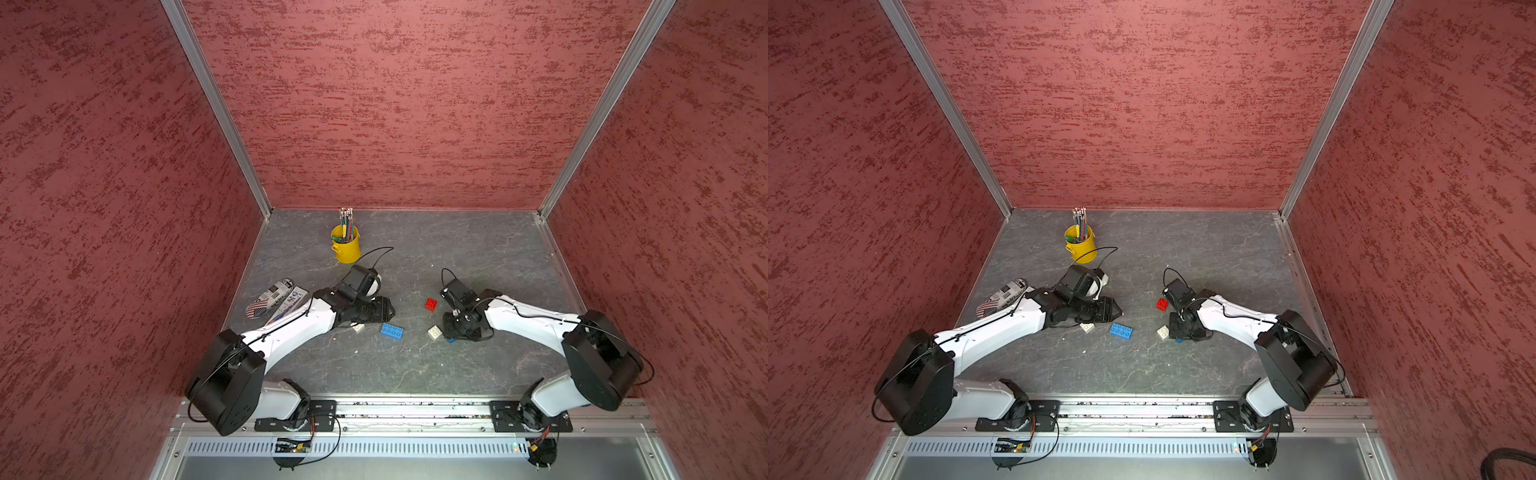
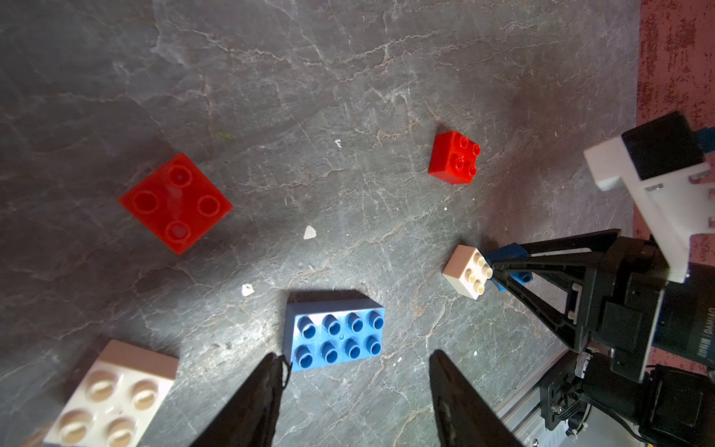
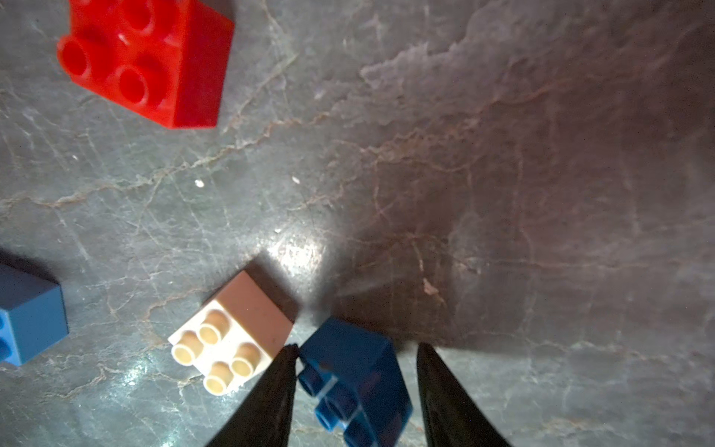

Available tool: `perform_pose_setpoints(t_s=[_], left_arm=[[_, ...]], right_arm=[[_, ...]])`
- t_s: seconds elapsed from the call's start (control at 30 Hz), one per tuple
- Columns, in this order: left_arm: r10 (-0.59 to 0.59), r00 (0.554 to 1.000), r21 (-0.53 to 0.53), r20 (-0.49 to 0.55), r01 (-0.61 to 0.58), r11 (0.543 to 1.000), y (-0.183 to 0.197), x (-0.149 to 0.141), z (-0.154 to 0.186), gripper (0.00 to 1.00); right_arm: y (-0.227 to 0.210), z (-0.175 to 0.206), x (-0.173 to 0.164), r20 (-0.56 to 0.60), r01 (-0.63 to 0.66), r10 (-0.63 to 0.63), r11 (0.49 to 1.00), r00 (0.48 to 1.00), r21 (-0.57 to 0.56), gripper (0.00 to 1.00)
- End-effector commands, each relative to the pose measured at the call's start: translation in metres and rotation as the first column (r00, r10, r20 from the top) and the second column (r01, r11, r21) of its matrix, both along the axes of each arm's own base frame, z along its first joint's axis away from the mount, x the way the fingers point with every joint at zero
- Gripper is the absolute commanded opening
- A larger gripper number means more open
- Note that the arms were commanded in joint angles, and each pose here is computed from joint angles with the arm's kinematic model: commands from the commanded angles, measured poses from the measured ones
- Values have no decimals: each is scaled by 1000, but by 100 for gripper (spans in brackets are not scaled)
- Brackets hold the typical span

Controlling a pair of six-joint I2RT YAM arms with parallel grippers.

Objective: Assemble the letter y with lego
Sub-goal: Pick up the lego brick from the center of the board.

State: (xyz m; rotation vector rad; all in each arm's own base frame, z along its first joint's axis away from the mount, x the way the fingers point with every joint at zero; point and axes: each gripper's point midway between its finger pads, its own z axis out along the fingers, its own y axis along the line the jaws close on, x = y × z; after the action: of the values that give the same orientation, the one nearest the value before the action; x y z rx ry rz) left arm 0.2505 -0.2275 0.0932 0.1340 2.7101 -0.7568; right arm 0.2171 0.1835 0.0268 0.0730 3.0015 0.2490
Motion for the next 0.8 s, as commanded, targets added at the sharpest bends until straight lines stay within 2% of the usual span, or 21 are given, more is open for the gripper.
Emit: perform_pose_setpoints(t_s=[0.0, 0.07, 0.33, 0.53, 0.77], left_arm=[[-22, 1000, -8, 20, 22, 1000, -5, 2, 1, 62], [-21, 1000, -7, 18, 21, 1000, -4, 2, 0, 62], [-19, 1000, -4, 19, 19, 1000, -4, 3, -1, 62], [-22, 1000, 0, 17, 22, 1000, -5, 4, -2, 62], [-28, 999, 5, 16, 28, 1000, -6, 6, -4, 62]], right_arm=[[-2, 1, 0, 3, 3, -3, 999, 1000, -33, 56], [-3, 2, 1, 13, -1, 2, 999, 1000, -46, 62], [-7, 16, 10, 62, 1, 4, 997, 998, -74, 64], [-11, 11, 4, 33, -12, 15, 995, 999, -96, 60], [-12, 3, 0, 16, -25, 27, 993, 1000, -112, 48]])
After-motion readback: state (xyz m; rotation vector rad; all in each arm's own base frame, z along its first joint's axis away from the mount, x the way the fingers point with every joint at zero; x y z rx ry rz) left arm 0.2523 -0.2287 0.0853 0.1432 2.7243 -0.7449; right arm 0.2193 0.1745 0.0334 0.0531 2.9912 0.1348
